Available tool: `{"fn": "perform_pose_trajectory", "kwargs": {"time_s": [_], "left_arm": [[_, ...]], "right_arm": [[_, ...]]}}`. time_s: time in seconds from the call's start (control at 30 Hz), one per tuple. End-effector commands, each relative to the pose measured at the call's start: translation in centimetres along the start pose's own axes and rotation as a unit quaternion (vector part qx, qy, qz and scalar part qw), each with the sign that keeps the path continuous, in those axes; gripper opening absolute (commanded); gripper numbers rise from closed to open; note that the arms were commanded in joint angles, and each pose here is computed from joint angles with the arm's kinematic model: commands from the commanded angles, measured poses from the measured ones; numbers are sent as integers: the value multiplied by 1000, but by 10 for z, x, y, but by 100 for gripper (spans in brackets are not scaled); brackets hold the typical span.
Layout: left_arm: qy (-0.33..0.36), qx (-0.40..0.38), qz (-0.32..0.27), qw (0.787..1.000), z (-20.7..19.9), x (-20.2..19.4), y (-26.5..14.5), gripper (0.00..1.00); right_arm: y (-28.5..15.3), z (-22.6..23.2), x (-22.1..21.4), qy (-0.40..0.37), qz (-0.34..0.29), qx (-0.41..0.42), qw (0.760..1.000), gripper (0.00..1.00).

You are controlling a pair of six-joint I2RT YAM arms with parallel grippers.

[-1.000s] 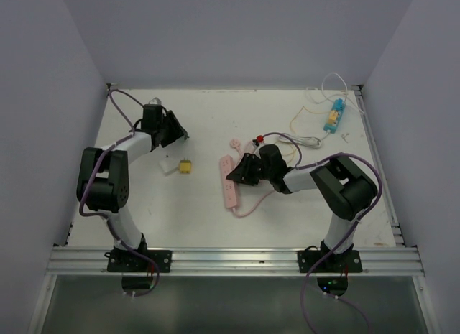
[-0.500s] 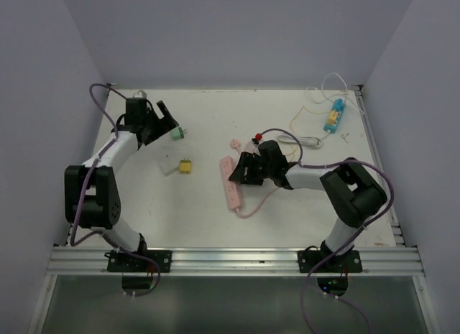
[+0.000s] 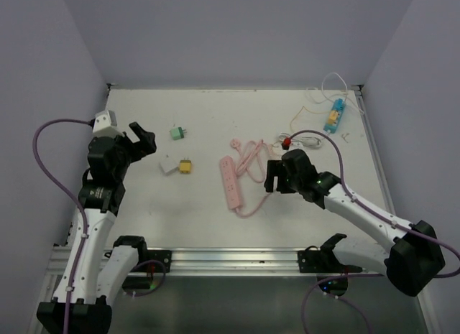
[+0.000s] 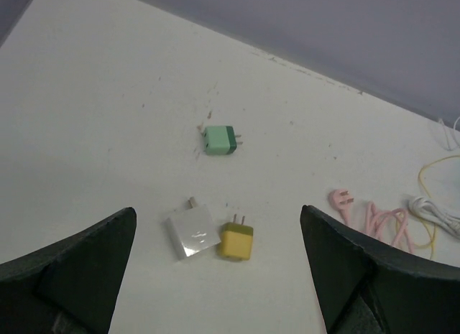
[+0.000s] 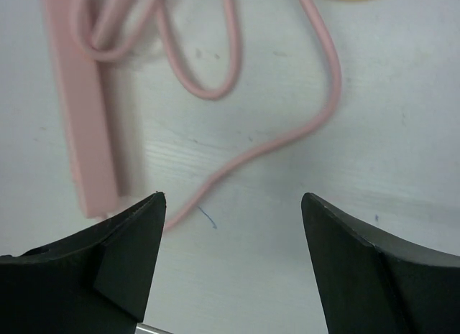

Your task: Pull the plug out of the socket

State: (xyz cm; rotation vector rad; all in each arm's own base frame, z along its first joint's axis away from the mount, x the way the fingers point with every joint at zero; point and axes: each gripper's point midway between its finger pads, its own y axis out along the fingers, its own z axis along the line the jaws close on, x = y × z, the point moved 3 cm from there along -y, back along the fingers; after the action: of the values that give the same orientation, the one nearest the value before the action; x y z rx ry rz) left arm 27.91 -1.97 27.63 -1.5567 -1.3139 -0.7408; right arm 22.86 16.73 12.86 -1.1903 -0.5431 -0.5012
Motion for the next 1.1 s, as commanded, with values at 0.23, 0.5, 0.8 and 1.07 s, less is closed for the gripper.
{"fn": "perform_pose_trajectory", "kwargs": {"time_s": [0.23,0.5,0.8,1.07], "left_arm": [[26,59,-15,998,40,-41,-14,99],[22,81,-18,996,47,-44,-14,99],[22,81,-26,996,46,-41,-17,99],[35,79,-34,996,42,-40,-20,99]], "right_arm": [[1,-49,-58,-55,90,-101,989,75],[42,-30,-76,-94,138,-106,980,75],[109,44,-18,-120,116,-65,984,75],[200,124,49,-178,93,-27,979,76]]}}
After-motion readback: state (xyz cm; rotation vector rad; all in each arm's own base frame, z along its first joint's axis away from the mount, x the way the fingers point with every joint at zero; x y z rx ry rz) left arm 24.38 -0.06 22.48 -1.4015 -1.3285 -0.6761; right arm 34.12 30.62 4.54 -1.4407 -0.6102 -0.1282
